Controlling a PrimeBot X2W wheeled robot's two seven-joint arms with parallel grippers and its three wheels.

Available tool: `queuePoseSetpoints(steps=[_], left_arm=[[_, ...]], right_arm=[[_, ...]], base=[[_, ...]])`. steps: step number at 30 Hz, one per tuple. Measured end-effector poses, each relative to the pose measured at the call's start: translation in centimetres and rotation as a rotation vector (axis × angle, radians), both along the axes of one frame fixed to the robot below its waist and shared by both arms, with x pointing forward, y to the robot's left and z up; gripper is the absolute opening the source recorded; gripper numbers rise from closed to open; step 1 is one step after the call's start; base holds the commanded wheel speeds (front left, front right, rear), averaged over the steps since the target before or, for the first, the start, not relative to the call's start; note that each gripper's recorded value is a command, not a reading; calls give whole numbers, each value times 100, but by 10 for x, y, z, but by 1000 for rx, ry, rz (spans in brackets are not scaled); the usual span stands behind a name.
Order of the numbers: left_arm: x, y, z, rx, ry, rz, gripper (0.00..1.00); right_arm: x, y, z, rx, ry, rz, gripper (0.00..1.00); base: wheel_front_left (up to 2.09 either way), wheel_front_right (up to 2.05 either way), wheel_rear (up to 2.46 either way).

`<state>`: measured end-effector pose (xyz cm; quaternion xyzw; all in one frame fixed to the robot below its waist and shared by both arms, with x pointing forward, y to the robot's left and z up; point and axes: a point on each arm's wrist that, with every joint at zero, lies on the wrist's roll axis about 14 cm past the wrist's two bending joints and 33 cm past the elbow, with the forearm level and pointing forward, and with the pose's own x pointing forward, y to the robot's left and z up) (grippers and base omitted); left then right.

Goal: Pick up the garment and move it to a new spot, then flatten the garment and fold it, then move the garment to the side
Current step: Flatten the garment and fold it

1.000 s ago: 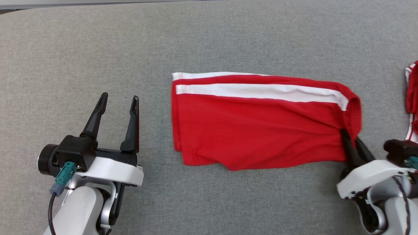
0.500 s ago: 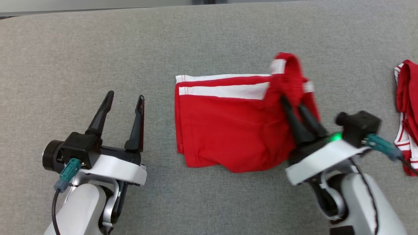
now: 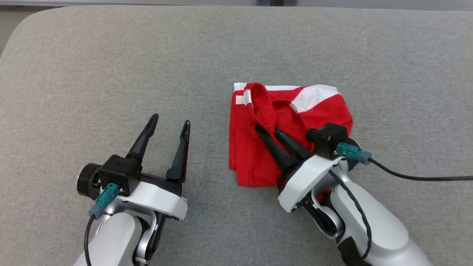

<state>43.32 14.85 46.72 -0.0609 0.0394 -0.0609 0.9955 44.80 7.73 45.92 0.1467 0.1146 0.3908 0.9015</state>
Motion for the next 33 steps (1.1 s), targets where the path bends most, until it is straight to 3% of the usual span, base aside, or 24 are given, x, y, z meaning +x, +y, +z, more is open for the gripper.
queuePoseSetpoints(steps=[3, 5, 6, 14, 21, 28, 33], left_arm=[[-2, 2, -3, 2, 7, 6, 100], [-2, 1, -4, 1, 9, 2, 100], [-2, 1, -4, 1, 9, 2, 100], [0, -1, -10, -2, 23, -3, 100], [5, -6, -11, -3, 20, -13, 100], [15, -4, 4, 0, -37, 0, 100], [19, -5, 14, -14, -67, 0, 100]], right_arm=[[5, 5, -7, 0, 7, 5, 2], [7, 7, -12, -5, 10, 10, 45], [7, 7, -12, -5, 10, 10, 99], [-4, 28, -9, 7, -11, 94, 100], [-13, 38, 30, 118, -99, 128, 100], [24, -17, 76, 258, -190, -105, 100], [48, -89, 84, 226, -265, -339, 100]], base=[[0, 0, 0], [0, 0, 0], [0, 0, 0], [0, 0, 0], [0, 0, 0], [0, 0, 0], [0, 0, 0]])
